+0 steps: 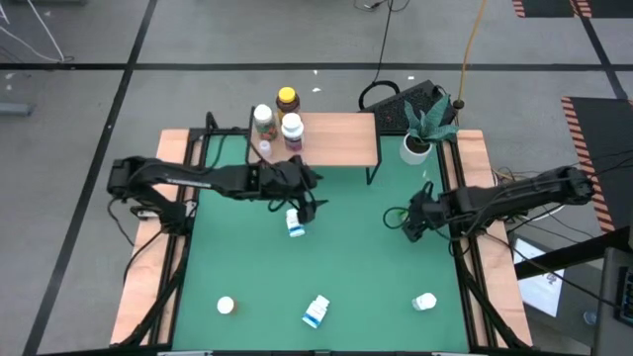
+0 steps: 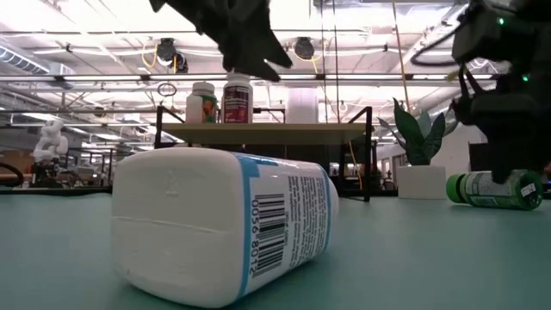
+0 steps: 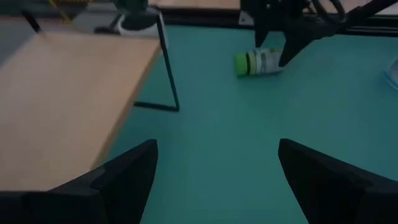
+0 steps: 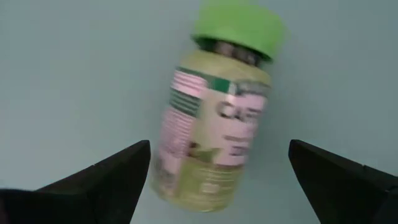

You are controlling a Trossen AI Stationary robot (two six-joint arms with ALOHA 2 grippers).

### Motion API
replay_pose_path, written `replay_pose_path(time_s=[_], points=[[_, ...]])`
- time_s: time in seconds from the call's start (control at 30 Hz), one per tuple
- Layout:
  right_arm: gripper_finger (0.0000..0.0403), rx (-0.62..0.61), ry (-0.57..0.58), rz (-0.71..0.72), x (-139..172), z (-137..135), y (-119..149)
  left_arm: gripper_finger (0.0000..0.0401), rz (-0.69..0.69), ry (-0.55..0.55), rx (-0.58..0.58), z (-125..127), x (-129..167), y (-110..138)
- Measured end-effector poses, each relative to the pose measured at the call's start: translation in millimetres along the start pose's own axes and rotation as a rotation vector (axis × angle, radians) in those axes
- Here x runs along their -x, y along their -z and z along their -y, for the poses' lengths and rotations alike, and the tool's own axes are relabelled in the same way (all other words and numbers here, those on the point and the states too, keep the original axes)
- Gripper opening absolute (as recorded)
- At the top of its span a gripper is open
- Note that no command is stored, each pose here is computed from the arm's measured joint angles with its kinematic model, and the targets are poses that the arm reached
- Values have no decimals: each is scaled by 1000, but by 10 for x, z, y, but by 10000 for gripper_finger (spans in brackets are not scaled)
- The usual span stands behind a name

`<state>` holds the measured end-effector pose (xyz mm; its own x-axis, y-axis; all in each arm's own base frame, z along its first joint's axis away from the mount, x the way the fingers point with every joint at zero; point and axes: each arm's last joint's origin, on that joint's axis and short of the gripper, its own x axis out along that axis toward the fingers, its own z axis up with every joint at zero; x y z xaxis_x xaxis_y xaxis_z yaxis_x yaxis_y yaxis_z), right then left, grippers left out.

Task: Pick and place medicine bottles onto shelf by color
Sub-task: Put the green medicine bottle on the shelf

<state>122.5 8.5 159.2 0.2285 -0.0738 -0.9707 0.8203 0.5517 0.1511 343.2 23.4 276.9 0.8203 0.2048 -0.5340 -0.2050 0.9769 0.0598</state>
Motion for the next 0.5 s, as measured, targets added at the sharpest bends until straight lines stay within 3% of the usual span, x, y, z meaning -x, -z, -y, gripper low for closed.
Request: replay_pose_path(time_s=[0.23,0.43,0.5], points=[[297,16,-59,9,-130,3,23,337,-17,2,40,39,-269,100],[209,65,-137,56,-124,-70,-16,337,-16,0,30,31,-290,106],[198,84,-177,65,-116,-102,-30,337,-17,1,21,33,-290,107]])
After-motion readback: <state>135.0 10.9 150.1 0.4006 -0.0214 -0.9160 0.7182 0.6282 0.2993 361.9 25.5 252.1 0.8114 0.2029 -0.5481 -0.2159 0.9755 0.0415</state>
